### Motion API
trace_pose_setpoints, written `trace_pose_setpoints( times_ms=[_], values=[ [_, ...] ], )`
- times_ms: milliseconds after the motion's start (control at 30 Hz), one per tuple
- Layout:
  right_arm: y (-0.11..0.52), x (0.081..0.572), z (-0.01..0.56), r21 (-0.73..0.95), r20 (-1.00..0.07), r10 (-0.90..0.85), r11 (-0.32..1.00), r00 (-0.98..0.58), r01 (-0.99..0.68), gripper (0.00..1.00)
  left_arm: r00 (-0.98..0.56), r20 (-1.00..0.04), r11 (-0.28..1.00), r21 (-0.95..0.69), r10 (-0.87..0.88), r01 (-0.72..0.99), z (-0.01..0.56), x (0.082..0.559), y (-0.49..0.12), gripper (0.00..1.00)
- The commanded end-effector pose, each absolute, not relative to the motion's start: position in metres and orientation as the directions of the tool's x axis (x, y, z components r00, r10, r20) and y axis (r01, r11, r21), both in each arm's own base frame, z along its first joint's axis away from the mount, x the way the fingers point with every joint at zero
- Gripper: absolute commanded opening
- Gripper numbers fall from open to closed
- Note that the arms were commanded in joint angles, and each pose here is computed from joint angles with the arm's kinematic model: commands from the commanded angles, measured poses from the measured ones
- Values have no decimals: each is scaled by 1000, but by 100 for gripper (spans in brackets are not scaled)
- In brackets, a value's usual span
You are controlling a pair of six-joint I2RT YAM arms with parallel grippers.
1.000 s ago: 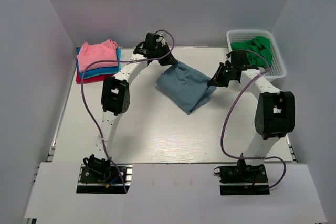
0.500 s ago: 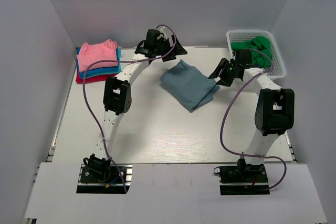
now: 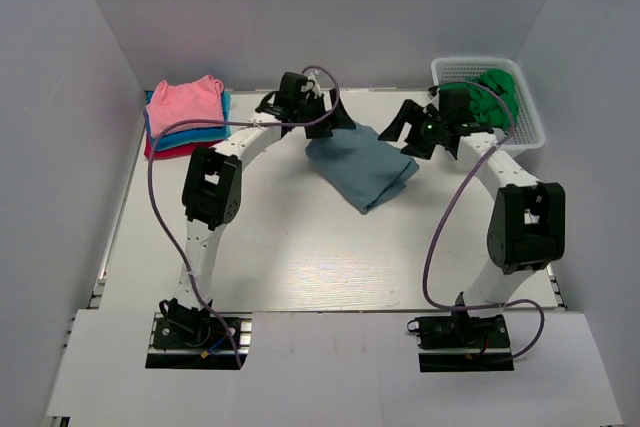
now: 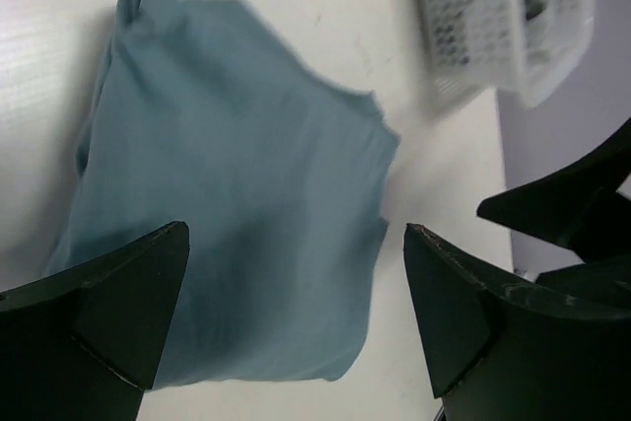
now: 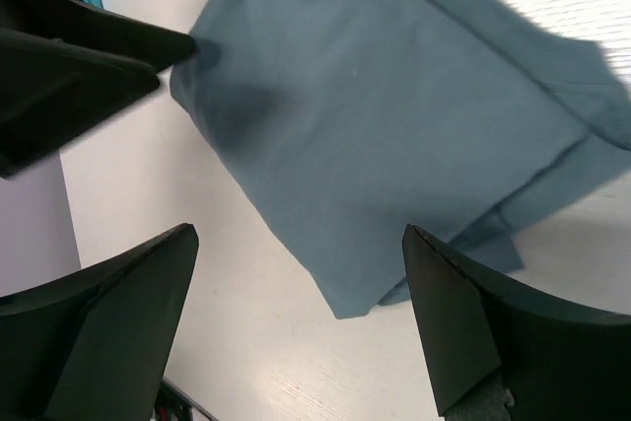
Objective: Fold and stack the t-shirts
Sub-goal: Fold the long partially folded tshirt into a neat square
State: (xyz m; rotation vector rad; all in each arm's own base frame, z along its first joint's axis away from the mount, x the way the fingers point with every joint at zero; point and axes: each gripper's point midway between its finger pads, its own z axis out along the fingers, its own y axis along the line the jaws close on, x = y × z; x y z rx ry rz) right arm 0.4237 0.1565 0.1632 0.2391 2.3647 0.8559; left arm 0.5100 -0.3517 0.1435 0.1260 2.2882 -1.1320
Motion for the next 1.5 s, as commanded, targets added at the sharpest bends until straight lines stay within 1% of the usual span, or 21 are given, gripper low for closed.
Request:
trace_pose_setpoints(
  times_ms=[0,67,167,333,367,533,567,600,633,700,733,900,1000,1067,1100,1200,1233,1267,1367,1400,1467],
  values=[
    [181,431,150,636,-482,302,766,-822,-92,90,-844,-520,700,-651,-131,292,115,486,-344,100],
    [184,435,133,626,-473,295,776,-830,-81,90,-839,-524,730,-629,-144,267,104,483,-336,100],
    [197,431,104,625,-444,245,774,-862,-102,90,-870,-476,760,-611,-127,224,70,466,-329,100],
    [218,407,66,562,-459,80,798,-885,-220,90,-929,-362,800,-578,-71,164,36,418,-317,100],
    [221,402,64,556,-460,62,798,-886,-233,90,-928,-369,799,-573,-53,182,45,409,-317,100],
    [228,355,46,535,-425,-67,786,-903,-311,90,-960,-280,831,-536,-8,149,51,337,-292,100],
    [229,344,55,537,-443,-96,768,-891,-349,90,-973,-230,845,-518,13,134,47,312,-284,100],
    [230,338,57,534,-446,-111,764,-888,-363,90,-965,-263,844,-514,16,154,68,304,-282,100],
    [233,324,61,522,-458,-149,753,-876,-401,90,-973,-231,860,-493,19,134,72,291,-272,100],
    [233,307,68,514,-467,-179,741,-866,-431,90,-967,-254,878,-457,26,144,88,282,-262,100],
    [233,303,81,508,-494,-177,736,-851,-448,90,-950,-311,891,-430,7,147,106,287,-254,100],
    [227,298,125,487,-582,-113,744,-805,-457,90,-923,-380,934,-346,-59,83,127,301,-227,100],
    [221,306,135,477,-590,-66,776,-805,-413,90,-887,-450,961,-275,-101,30,127,322,-212,100],
    [219,311,128,475,-570,-50,794,-820,-379,90,-869,-476,960,-278,-134,4,121,337,-205,100],
    [214,322,131,459,-564,5,833,-825,-308,90,-855,-499,954,-300,-140,18,120,348,-208,100],
    [214,342,127,449,-548,52,860,-835,-241,90,-866,-478,949,-316,-147,14,109,372,-210,100],
    [216,346,119,449,-533,54,864,-844,-228,90,-860,-485,947,-320,-159,5,111,382,-209,96],
    [218,354,124,457,-545,73,861,-835,-223,90,-866,-478,946,-323,-148,17,105,383,-212,85],
    [222,369,117,460,-541,106,868,-834,-188,90,-873,-460,935,-355,-162,13,95,396,-214,72],
    [221,372,108,451,-527,107,876,-843,-170,90,-870,-463,935,-356,-171,6,92,400,-211,72],
    [220,381,104,437,-515,116,888,-849,-144,90,-863,-473,919,-393,-180,23,93,408,-216,65]
  ],
)
